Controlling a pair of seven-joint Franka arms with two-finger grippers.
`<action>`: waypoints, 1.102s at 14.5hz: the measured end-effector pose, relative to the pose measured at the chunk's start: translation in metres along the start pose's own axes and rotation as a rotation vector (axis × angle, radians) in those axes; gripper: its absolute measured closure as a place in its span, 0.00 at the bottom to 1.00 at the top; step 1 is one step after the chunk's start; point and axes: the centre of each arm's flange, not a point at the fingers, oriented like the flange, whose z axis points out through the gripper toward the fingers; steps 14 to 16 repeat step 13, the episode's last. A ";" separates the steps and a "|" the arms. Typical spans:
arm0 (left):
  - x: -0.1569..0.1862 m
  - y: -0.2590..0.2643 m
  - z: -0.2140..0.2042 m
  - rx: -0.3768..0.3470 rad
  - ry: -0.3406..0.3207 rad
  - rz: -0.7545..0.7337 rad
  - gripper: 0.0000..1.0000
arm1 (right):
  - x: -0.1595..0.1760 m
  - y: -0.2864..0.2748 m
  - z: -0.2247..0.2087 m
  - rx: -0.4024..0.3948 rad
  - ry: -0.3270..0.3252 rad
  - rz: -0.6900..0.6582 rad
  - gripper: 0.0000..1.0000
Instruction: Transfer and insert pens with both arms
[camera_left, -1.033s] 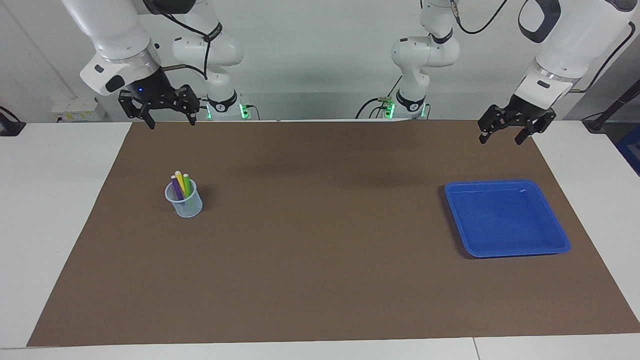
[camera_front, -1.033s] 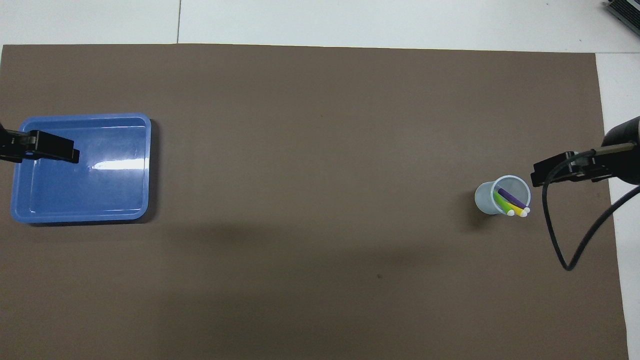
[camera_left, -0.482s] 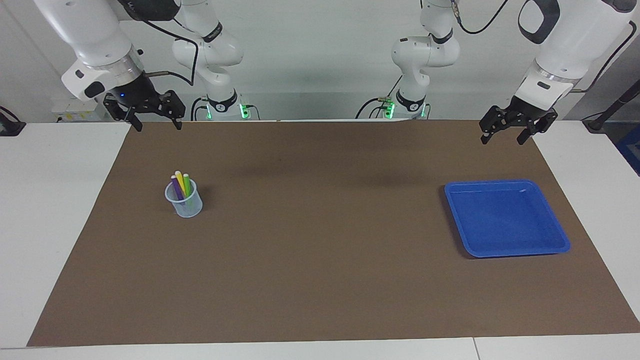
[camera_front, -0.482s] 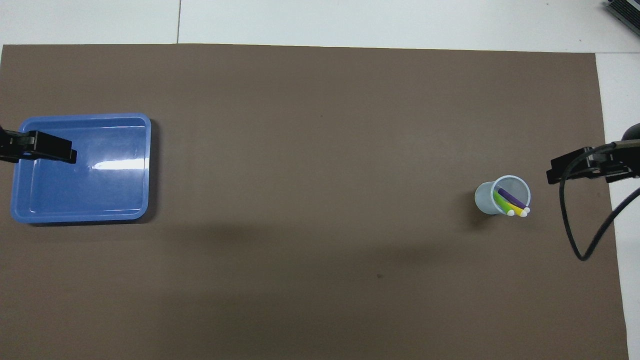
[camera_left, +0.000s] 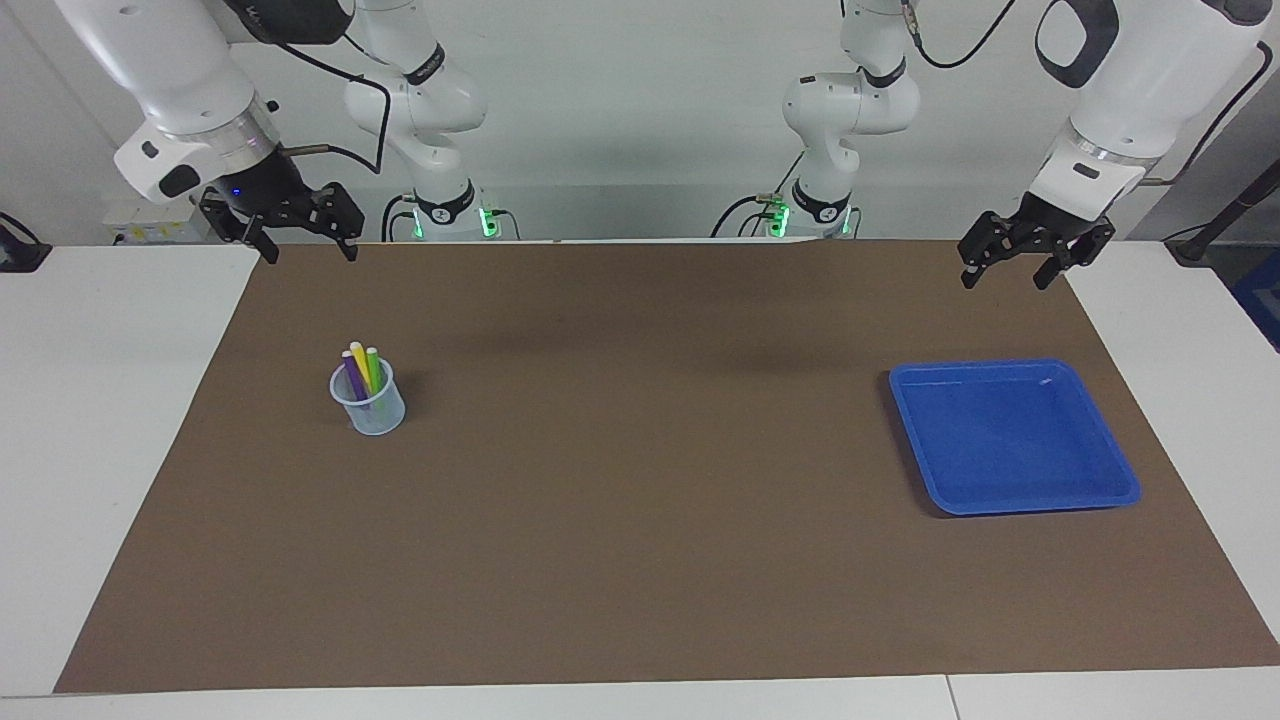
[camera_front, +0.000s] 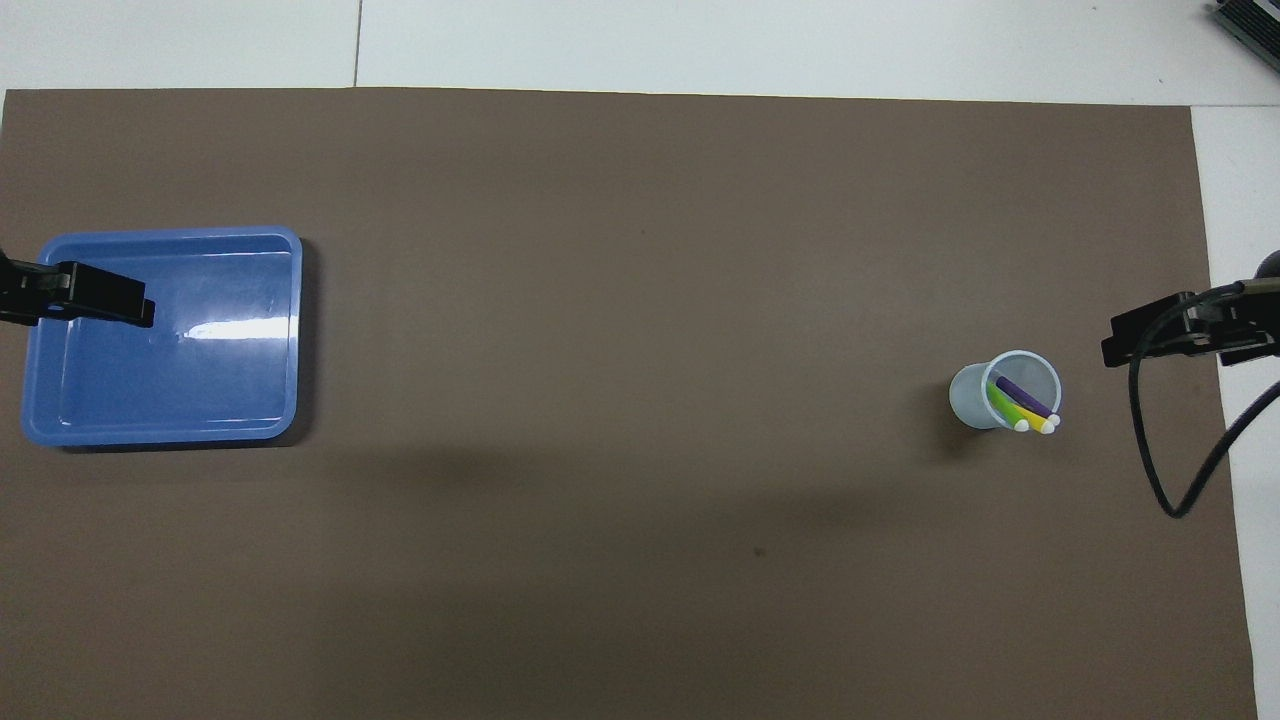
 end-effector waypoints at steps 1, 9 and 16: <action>0.000 0.000 0.000 0.000 0.000 0.000 0.00 | 0.000 0.000 0.000 0.000 0.000 0.000 0.00; 0.000 0.002 0.000 0.000 -0.001 0.004 0.00 | 0.000 0.000 0.000 0.000 -0.001 0.000 0.00; 0.000 0.005 0.000 0.000 -0.001 0.010 0.00 | 0.000 0.000 0.000 0.000 -0.001 -0.001 0.00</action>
